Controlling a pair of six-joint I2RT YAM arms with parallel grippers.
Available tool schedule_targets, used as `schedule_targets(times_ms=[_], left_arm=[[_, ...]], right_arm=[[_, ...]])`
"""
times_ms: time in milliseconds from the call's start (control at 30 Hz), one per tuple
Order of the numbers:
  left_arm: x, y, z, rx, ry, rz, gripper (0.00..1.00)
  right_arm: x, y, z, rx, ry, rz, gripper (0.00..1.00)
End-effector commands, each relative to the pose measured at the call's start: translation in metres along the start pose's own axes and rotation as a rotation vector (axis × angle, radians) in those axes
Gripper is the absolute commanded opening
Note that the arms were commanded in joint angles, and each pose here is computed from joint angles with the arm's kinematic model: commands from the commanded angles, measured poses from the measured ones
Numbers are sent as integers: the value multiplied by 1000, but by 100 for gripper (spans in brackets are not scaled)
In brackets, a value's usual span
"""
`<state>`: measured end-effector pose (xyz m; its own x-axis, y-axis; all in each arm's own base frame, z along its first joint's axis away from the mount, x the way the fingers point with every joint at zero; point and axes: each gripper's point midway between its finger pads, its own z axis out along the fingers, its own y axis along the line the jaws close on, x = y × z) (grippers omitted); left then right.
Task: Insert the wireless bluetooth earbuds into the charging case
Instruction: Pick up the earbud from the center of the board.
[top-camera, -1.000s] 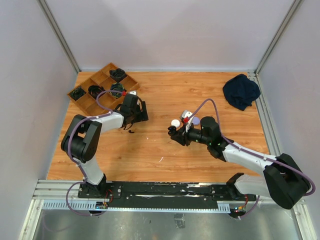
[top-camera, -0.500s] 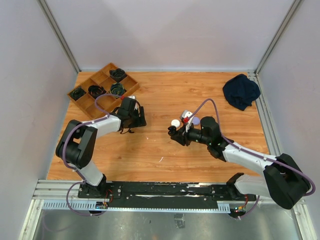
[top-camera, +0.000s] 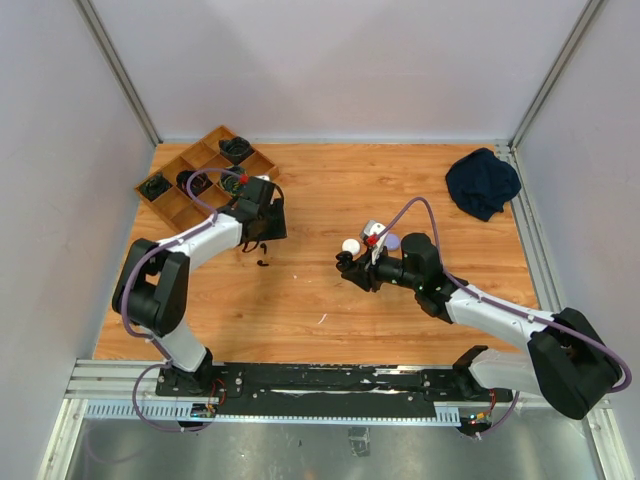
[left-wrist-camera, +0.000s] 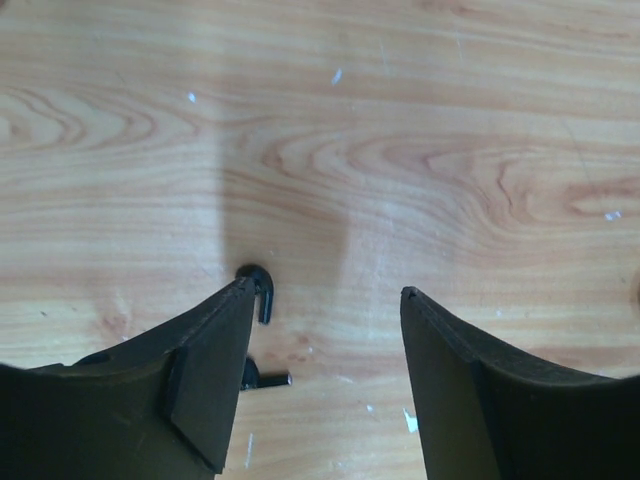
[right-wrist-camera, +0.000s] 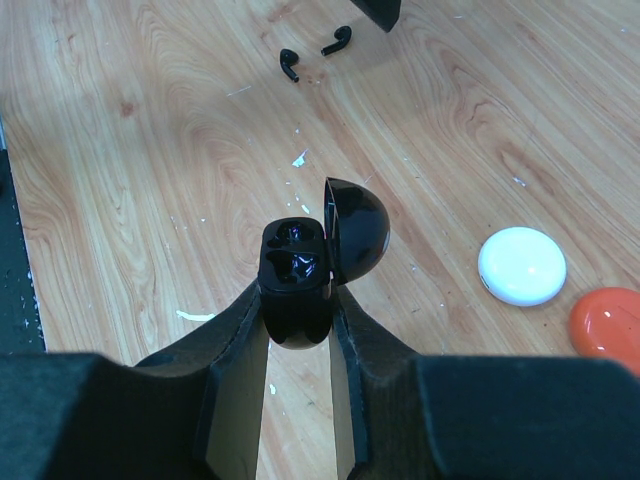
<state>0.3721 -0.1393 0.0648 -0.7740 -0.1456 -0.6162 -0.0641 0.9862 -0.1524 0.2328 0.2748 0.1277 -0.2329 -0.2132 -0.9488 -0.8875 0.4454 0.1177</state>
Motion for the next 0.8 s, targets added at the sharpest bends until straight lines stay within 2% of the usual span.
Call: schedule_targets(times_ms=[0,233,500,767], left_arm=[[4,25,12,-149,59,61,64],[15,32,27,-191,133,92,56],[24,38,37,-173,188,73,41],[37,42,31,-182,246,87,41]], right_arm=[[-7,-9,-5,33,-30,-13,14],[-7,-9,-6,36,-30,-14,14],[-7,-9,-6,35,-31,-13,14],[-9,-8,-7,32,-36,-13,14]])
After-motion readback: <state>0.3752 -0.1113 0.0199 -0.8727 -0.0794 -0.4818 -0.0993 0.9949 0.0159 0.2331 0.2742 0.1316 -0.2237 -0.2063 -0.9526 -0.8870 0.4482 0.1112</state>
